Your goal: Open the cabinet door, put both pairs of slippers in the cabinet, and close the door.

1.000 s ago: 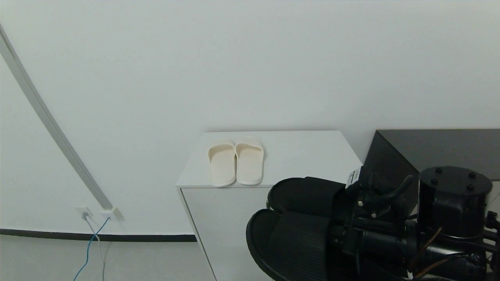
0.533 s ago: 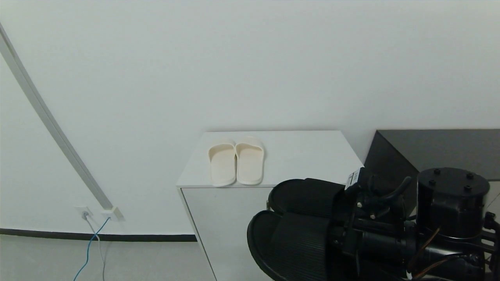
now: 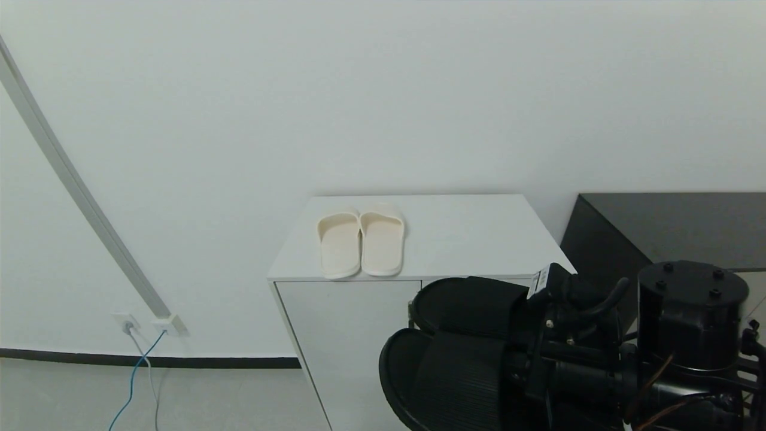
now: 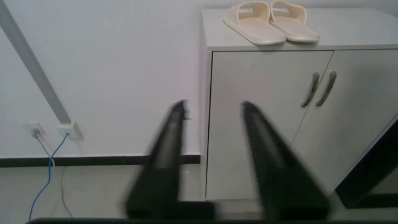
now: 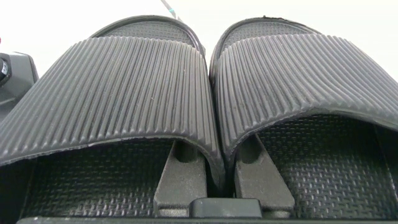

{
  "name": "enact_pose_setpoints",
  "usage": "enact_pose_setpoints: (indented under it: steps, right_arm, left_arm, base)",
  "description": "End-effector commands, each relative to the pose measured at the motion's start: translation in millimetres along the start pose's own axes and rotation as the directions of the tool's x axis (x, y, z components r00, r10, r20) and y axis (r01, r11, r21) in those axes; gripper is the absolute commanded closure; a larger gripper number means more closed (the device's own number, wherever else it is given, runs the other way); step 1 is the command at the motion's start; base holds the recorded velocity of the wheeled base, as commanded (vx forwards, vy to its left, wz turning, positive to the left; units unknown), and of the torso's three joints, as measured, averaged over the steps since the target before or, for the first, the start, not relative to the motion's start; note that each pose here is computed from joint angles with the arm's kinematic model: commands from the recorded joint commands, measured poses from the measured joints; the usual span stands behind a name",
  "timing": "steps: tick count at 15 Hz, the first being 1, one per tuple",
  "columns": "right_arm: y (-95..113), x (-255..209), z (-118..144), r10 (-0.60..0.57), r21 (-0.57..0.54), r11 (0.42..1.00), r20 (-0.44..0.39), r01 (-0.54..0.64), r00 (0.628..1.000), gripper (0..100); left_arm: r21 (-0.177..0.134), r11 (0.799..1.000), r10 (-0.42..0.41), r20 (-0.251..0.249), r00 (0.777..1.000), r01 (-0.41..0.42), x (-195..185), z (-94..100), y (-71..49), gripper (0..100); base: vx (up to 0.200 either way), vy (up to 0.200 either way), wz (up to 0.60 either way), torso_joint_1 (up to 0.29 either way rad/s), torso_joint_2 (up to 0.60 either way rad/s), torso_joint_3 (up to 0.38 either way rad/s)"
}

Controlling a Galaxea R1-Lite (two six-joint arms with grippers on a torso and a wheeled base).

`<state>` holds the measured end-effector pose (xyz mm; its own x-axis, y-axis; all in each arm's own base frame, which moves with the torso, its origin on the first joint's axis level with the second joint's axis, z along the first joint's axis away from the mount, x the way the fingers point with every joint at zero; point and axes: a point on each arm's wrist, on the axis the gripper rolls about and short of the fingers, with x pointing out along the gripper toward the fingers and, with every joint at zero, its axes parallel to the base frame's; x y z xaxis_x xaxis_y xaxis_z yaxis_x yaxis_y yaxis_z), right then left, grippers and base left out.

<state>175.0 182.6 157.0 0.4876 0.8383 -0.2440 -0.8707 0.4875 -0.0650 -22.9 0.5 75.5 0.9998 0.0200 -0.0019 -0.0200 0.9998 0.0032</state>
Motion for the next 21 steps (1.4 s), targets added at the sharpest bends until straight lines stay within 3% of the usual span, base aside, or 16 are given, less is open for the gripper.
enact_pose_setpoints:
  steps: [1,21]
  right_arm:
    - [0,0,-1,0.002,-0.001,1.0,-0.004,-0.002,1.0,100]
    - [2,0,-12,0.011,-0.025,1.0,-0.047,-0.012,0.999,100]
  left_arm:
    - [0.0,1.0,0.0,0.0,1.0,0.0,0,0.1,0.0,0]
    - [-0.005,1.0,0.0,0.0,1.0,0.0,0,0.1,0.0,0]
  base:
    - [0.0,0.0,0.0,-0.154,0.37,0.203]
    - [0.0,0.0,0.0,-0.195,0.49,0.292]
